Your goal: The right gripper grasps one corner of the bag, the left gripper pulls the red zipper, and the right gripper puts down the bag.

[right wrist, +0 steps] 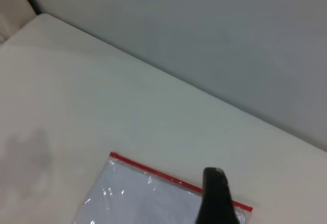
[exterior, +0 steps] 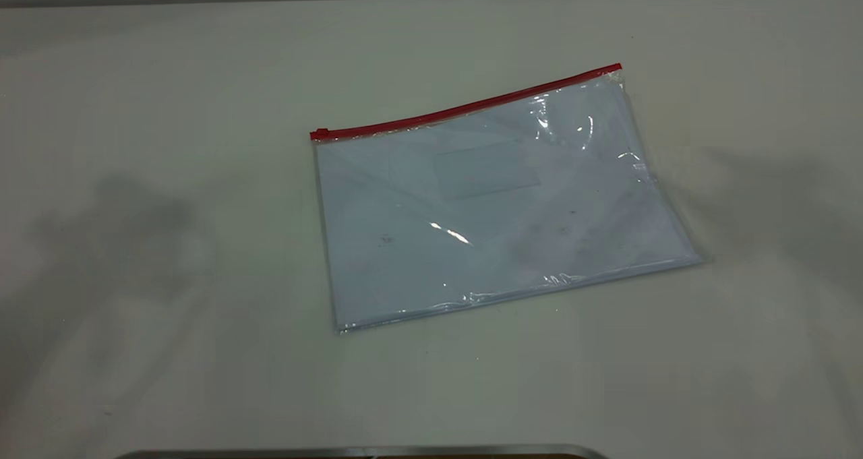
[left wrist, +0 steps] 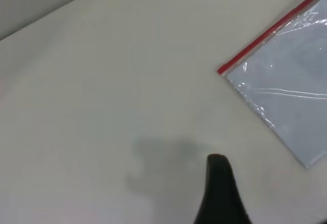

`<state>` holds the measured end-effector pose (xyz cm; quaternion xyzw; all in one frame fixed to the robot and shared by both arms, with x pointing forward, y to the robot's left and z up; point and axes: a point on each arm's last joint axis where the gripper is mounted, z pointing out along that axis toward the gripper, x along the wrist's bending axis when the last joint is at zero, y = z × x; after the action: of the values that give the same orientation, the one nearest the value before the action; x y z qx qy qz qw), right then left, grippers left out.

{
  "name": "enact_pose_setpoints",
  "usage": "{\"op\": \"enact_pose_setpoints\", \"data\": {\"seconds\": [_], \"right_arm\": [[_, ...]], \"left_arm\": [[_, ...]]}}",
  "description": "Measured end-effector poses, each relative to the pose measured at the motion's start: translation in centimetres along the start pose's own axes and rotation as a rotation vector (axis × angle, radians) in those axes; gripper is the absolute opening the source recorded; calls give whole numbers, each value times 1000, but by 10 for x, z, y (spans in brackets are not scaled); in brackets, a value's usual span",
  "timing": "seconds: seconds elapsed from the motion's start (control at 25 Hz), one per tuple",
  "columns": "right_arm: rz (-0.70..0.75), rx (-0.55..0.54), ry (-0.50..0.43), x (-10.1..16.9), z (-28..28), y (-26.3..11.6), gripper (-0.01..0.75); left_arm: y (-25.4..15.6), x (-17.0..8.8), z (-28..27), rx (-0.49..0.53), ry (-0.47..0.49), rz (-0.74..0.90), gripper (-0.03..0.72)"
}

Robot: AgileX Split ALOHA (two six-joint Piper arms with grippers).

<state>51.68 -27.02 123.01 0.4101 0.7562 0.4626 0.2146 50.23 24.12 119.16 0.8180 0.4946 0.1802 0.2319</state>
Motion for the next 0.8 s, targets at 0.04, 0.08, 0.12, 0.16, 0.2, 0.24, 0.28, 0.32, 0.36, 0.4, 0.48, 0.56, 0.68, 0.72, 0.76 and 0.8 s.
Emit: {"op": "enact_pose_setpoints", "data": {"seconds": [0.04, 0.08, 0.12, 0.16, 0.2, 0.24, 0.28, 0.32, 0.36, 0.4, 0.48, 0.56, 0.68, 0.72, 0.76, 0.8], "right_arm": [[-20, -7, -7, 12, -17, 2, 581], [-32, 0, -4, 23, -31, 2, 582], [-44, 2, -2, 35, -46, 1, 582], [-54, 5, 5, 46, -60, 0, 582], [-59, 3, 5, 57, -73, -2, 582], [-57, -3, -1, 64, -83, -3, 582], [-62, -32, -14, 74, -96, -3, 582], [-47, -47, -20, 80, -103, -5, 582], [-31, -59, -25, 86, -110, -7, 582], [-17, -68, -27, 93, -116, -12, 582], [-1, -68, -29, 103, -124, -27, 582], [18, -53, -29, 111, -126, -45, 582], [40, -23, -28, 122, -127, -76, 582], [45, -14, -27, 125, -127, -87, 581], [48, -6, -25, 129, -126, -97, 581], [43, -5, -25, 133, -128, -107, 581]], "left_arm": [[-5, -3, -13, -8, 1, -21, 586], [-10, -6, -25, -20, -1, -37, 586], [-14, -8, -34, -29, -4, -53, 586], [-18, -11, -45, -54, -3, -69, 586], [-22, -13, -54, -80, 1, -84, 586], [-24, -14, -62, -100, 4, -100, 586], [-28, -16, -72, -126, 9, -111, 586], [-31, -18, -78, -143, 11, -125, 586], [-36, -20, -84, -157, 13, -134, 586], [-41, -21, -87, -166, 14, -137, 586], [-55, -26, -94, -175, 17, -142, 586], [-71, -30, -97, -176, 20, -144, 586], [-102, -38, -97, -164, 17, -154, 586], [-113, -41, -99, -169, 18, -157, 586], [-125, -44, -98, -168, 19, -158, 586], [-137, -47, -97, -166, 23, -159, 586]]}}
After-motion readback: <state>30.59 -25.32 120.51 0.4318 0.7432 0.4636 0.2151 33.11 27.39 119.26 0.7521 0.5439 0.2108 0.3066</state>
